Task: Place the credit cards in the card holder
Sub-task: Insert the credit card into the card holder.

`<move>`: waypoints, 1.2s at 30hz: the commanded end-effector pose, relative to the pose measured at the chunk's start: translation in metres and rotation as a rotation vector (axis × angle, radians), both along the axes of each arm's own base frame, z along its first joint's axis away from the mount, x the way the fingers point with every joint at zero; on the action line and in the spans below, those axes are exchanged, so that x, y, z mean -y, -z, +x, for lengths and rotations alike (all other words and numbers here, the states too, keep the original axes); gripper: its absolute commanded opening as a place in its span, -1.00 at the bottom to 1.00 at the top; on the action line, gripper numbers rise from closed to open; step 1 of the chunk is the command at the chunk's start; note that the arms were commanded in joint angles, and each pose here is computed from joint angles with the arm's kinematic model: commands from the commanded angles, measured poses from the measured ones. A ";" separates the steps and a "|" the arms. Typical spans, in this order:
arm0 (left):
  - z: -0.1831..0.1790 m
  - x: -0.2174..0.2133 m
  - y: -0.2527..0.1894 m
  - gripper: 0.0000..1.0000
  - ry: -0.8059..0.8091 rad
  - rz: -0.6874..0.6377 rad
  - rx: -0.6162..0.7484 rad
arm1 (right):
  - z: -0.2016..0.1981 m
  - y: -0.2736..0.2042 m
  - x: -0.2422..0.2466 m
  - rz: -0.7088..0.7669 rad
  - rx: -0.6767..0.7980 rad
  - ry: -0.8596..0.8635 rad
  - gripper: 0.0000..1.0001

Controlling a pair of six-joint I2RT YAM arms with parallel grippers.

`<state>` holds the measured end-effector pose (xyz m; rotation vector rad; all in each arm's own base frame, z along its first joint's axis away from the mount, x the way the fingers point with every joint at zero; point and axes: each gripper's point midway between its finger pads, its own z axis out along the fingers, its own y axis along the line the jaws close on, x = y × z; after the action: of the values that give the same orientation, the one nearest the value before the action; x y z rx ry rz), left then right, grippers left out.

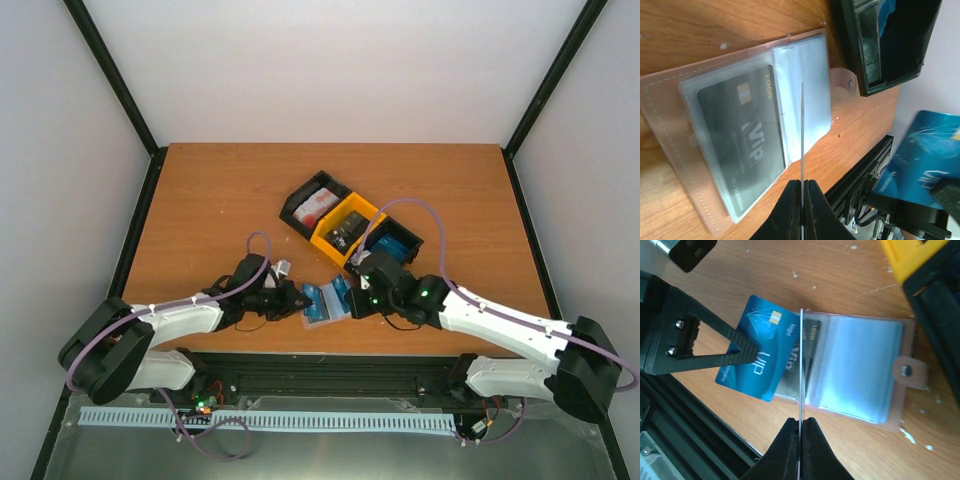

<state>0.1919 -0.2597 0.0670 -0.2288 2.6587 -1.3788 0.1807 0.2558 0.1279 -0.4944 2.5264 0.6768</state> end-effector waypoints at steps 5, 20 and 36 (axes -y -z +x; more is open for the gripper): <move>0.012 0.013 -0.012 -0.99 -0.056 -0.044 0.080 | 0.020 0.034 -0.010 -0.082 -0.011 0.058 -0.92; 0.019 0.018 0.005 -0.99 -0.064 -0.057 0.099 | 0.034 0.071 0.043 -0.331 0.026 0.238 -0.94; 0.015 0.004 0.017 -0.99 -0.098 -0.019 0.112 | 0.001 0.097 0.020 -0.276 -0.112 0.186 -0.95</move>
<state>0.2091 -0.2664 0.0508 -0.2949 2.5283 -1.3615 0.2086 0.2314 0.0486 -0.3286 2.6526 0.2333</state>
